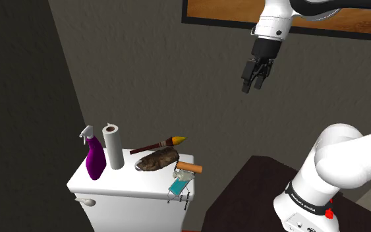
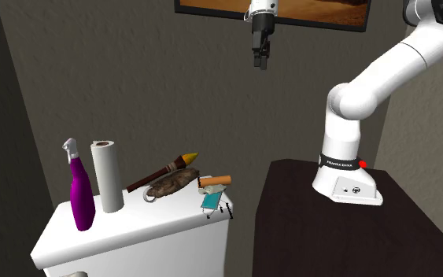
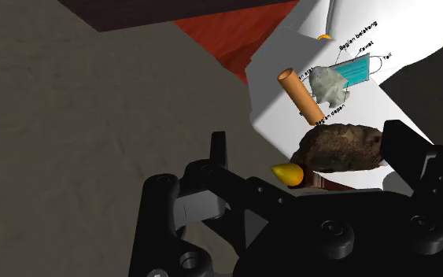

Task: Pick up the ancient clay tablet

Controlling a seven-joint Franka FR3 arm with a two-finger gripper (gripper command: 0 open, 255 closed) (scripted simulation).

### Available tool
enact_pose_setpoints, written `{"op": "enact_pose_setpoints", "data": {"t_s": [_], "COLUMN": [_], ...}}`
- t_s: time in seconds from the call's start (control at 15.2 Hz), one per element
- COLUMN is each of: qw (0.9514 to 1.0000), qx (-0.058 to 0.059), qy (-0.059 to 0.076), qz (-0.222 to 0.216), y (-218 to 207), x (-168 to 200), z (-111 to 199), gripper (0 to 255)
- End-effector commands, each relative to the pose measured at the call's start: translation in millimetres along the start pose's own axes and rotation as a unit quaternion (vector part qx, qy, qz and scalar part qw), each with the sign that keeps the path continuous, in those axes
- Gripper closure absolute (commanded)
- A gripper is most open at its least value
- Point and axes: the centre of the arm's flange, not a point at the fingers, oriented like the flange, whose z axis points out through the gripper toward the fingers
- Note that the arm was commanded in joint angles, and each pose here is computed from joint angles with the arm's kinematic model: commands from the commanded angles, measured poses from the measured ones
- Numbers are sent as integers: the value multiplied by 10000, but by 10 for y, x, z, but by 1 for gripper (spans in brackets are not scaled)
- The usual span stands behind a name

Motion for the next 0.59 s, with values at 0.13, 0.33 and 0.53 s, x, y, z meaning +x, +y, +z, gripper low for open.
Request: {"op": "enact_pose_setpoints", "data": {"t_s": [0.13, 0.33, 0.53], "qw": [9989, 9931, 9824], "qx": [-317, -791, -1260], "qy": [120, 299, 477], "qz": [-325, -810, -1292], "y": [-250, -618, -971], "x": [107, 246, 359], "z": [160, 424, 718], "gripper": [0, 0, 0]}}
